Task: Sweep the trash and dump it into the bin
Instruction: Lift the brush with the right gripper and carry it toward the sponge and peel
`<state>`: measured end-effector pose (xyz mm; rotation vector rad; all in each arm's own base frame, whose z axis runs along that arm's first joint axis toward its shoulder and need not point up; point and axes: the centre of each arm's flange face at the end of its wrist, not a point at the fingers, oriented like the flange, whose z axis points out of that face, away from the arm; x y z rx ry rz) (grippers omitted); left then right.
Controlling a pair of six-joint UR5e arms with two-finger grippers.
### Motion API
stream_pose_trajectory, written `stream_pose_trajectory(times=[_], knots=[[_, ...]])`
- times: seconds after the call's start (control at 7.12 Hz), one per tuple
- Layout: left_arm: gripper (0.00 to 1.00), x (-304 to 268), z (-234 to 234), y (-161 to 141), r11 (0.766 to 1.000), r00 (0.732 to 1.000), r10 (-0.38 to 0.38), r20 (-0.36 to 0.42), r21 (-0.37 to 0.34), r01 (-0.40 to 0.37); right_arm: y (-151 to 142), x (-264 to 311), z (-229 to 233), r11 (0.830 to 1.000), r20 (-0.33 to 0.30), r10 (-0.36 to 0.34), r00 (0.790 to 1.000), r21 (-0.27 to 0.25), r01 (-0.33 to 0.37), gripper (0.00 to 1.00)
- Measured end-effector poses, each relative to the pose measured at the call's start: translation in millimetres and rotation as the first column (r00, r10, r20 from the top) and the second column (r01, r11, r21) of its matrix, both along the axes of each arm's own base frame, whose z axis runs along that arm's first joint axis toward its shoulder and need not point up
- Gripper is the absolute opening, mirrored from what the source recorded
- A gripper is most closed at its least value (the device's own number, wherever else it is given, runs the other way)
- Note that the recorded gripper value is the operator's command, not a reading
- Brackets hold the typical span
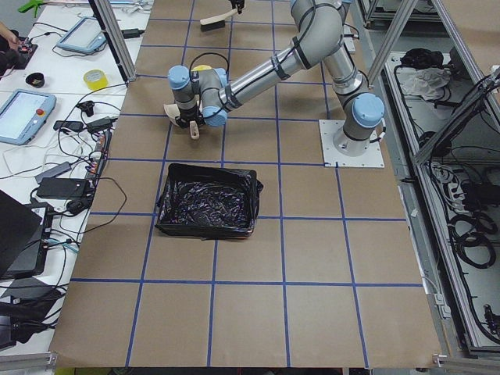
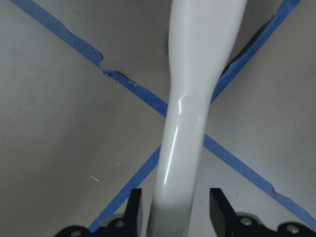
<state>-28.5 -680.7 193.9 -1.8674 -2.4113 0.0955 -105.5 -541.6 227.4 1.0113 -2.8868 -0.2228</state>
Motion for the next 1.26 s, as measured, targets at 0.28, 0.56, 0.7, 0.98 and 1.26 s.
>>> stream_pose_trajectory(times=[0.28,0.56,0.7,0.98,1.26], knots=[[0.00,-1,2,0,1.000,1.000,-0.006,0.001,-0.002,0.006,1,1,0,1.000,0.008,-0.004,1.000,0.010,0.004,0.01],[0.00,-1,1,0,1.000,1.000,-0.009,0.000,-0.001,0.009,2,1,2,1.000,0.014,-0.006,1.000,0.017,0.006,0.00],[0.00,-1,0,0,1.000,1.000,-0.010,0.000,0.000,0.010,2,1,4,1.000,0.018,-0.014,1.000,0.018,0.014,0.00],[0.00,-1,-1,0,0.999,0.999,-0.035,0.002,-0.001,0.035,-3,4,14,0.994,0.017,-0.111,0.994,-0.007,0.111,0.00],[0.00,-4,0,1,0.995,0.995,-0.096,0.011,-0.003,0.096,-6,22,26,0.968,0.085,-0.249,0.965,-0.025,0.252,0.00]])
